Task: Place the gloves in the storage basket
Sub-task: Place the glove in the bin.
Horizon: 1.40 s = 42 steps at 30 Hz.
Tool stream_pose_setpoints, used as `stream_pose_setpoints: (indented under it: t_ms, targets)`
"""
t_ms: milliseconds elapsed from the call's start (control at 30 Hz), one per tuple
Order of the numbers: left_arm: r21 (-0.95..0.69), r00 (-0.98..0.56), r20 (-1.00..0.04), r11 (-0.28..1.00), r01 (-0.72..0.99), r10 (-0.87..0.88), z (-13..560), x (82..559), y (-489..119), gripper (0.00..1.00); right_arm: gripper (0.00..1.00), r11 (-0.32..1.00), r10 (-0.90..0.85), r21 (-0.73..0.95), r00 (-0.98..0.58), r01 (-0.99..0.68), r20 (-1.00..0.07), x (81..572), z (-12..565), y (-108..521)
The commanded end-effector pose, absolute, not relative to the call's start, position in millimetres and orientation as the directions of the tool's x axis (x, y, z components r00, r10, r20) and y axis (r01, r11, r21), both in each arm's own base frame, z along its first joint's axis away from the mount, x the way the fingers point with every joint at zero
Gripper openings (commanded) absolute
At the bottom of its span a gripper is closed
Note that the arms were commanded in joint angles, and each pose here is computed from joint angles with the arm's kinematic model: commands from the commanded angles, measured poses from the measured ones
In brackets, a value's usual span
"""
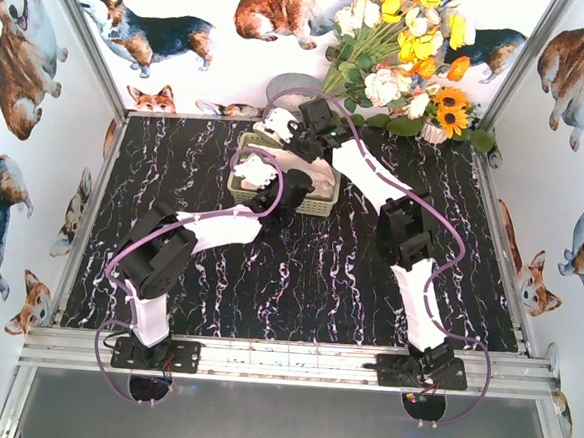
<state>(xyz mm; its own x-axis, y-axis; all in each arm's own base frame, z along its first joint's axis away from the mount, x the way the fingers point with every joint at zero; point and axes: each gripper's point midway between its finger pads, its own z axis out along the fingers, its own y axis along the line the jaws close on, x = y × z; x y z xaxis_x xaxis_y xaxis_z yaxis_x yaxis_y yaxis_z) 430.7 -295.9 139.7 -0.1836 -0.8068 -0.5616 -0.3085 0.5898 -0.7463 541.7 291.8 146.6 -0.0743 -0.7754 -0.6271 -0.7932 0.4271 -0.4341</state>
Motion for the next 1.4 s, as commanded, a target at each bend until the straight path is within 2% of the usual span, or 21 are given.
stream_pose_setpoints:
  t_ms: [0, 167, 333, 633, 800, 900, 1100, 1367]
  targets:
    - [-0.756, -0.365, -0.503, 0.603, -0.254, -0.784, 129.5, 403.2, -345.4, 0.00, 0.00, 0.506, -0.763, -0.705, 0.124, -0.497, -0.635, 627.1, 235.0, 267.2]
    - [-0.783, -0.369, -0.460, 0.565, -0.261, -0.807, 118.8, 409.5, -350.8, 0.00, 0.00, 0.481, -0.777, -0.701, 0.114, -0.527, -0.619, 630.0, 217.4, 269.4]
    - [-0.758, -0.395, -0.486, 0.601, -0.252, -0.779, 112.9, 415.5, -358.2, 0.00, 0.00, 0.489, -0.768, -0.678, 0.097, -0.549, -0.633, 632.0, 205.6, 268.7]
    - [-0.726, -0.382, -0.484, 0.606, -0.327, -0.787, 96.5, 410.9, -335.1, 0.00, 0.00, 0.556, -0.726, -0.600, 0.015, -0.575, -0.687, 630.7, 187.2, 264.6]
    - [-0.727, -0.386, -0.498, 0.617, -0.302, -0.776, 109.1, 412.5, -336.0, 0.26, 0.00, 0.575, -0.704, -0.585, 0.019, -0.572, -0.710, 631.6, 190.6, 267.9]
    - [-0.718, -0.385, -0.537, 0.646, -0.259, -0.751, 124.8, 414.7, -335.9, 0.35, 0.00, 0.572, -0.704, -0.584, 0.020, -0.577, -0.710, 631.3, 188.6, 268.6]
    - [-0.678, -0.383, -0.598, 0.699, -0.226, -0.704, 143.1, 403.3, -322.3, 0.40, 0.00, 0.543, -0.694, -0.563, 0.045, -0.623, -0.719, 624.9, 182.8, 274.2]
    - [-0.592, -0.353, -0.703, 0.783, -0.190, -0.617, 181.0, 372.7, -267.6, 0.51, 0.00, 0.485, -0.685, -0.535, 0.080, -0.692, -0.724, 607.8, 188.7, 279.4]
